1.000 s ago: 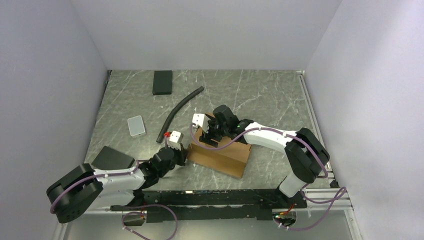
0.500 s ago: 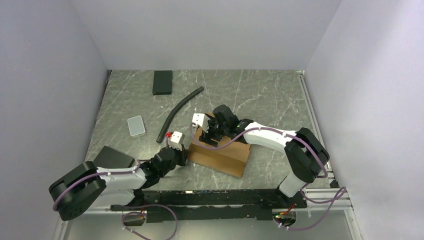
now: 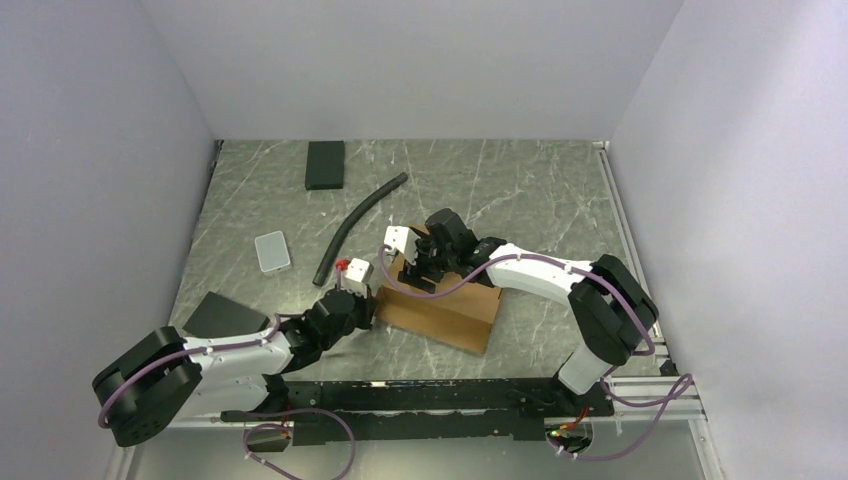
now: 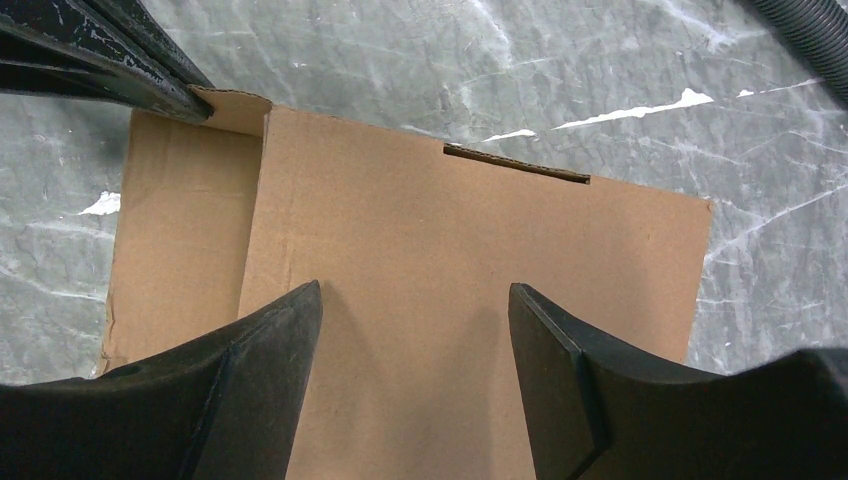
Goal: Fold the paper box
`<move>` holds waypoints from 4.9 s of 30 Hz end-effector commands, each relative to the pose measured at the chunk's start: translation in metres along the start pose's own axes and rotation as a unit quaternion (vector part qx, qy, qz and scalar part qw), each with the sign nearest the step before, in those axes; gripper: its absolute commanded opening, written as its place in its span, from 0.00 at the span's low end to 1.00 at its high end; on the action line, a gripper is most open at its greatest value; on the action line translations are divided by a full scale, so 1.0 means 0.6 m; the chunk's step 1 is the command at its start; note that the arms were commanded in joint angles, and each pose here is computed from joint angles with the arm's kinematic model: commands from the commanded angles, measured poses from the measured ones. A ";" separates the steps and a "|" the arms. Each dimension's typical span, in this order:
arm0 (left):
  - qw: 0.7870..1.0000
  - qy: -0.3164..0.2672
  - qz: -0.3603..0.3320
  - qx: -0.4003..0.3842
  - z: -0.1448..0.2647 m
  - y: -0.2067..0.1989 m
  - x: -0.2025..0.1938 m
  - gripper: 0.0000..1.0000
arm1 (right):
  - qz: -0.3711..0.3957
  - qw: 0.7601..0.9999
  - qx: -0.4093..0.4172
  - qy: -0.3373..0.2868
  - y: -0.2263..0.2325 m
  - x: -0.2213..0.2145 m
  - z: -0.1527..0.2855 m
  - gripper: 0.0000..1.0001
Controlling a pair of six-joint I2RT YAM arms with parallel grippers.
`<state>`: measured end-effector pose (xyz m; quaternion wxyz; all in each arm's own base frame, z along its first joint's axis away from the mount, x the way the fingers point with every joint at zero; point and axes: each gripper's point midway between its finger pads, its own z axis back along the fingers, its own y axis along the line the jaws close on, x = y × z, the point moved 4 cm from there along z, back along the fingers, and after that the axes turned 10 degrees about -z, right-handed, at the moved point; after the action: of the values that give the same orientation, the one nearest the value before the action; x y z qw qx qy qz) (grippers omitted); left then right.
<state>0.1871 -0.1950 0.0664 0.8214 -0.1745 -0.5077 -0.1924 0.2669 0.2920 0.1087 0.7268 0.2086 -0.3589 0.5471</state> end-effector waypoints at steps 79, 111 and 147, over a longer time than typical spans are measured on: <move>0.995 0.069 0.076 -0.006 -0.027 0.020 0.167 0.38 | -0.012 1.000 -0.025 0.013 -0.022 0.001 0.030 0.85; 0.912 0.266 0.311 0.003 -0.068 -0.032 0.003 0.02 | -0.196 0.967 -0.153 0.059 -0.217 -0.136 0.108 0.42; 0.919 0.269 0.267 -0.110 0.027 -0.080 0.006 0.24 | -0.257 0.958 -0.122 0.046 -0.194 -0.143 0.081 0.46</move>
<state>0.1656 -0.1972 0.0552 0.9527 -0.2425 -0.1720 -0.0630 0.3455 0.1613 0.0860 0.8800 0.1728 -0.3118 0.3139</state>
